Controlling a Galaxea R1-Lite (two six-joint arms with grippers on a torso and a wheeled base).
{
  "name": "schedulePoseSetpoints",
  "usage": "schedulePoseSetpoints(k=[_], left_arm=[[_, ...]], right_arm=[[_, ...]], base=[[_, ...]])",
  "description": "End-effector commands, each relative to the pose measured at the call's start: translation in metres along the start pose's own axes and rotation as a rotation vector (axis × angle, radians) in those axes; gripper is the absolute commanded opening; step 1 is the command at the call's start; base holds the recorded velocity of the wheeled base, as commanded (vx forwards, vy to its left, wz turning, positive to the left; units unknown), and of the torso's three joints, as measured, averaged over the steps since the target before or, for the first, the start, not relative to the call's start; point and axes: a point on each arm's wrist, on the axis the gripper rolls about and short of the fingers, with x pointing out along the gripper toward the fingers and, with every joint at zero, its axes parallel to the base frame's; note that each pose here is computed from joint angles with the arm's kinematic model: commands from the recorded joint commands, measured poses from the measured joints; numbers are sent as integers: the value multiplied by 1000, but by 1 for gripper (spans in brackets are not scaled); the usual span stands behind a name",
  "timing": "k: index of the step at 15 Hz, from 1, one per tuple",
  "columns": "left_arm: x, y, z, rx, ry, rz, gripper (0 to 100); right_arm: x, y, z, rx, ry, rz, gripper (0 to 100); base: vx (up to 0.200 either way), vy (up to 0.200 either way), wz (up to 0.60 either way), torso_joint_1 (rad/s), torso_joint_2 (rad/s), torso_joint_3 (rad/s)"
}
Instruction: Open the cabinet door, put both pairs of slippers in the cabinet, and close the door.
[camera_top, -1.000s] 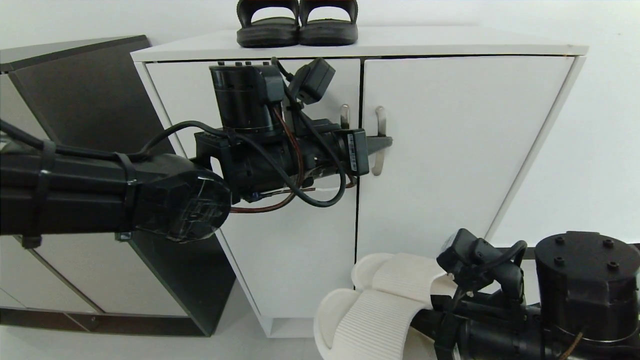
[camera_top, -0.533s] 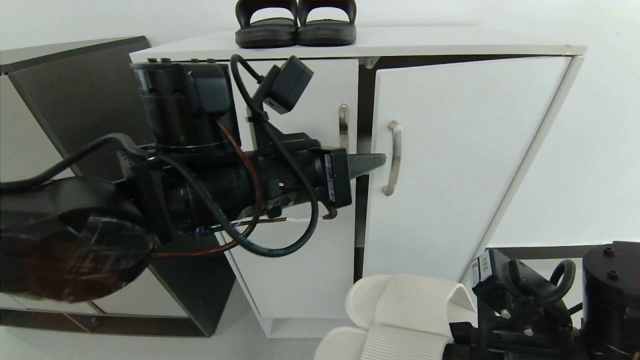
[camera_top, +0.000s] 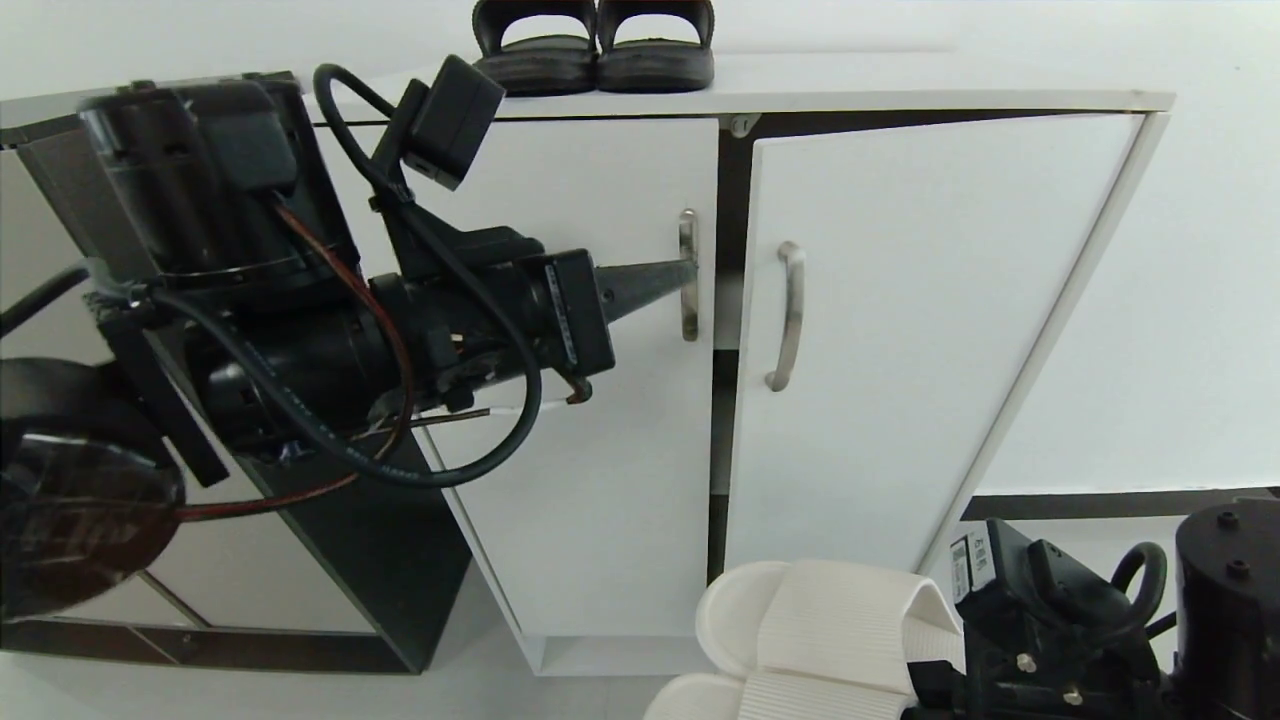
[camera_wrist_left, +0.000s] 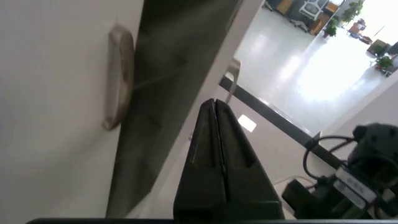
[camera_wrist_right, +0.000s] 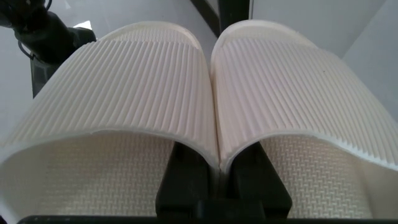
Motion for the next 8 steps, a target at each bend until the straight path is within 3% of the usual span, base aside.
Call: schedulePoseSetpoints(k=[1,8], left_arm=[[20,11,2,1,-7,12,0],[68,28,7,10,-41,-4,0]], right_arm=[[1,0,-1,0,4,3,0],[3,3,-2,-1,16,18,0]], base=[[0,0,0,0,0,0],[0,0,0,0,0,0]])
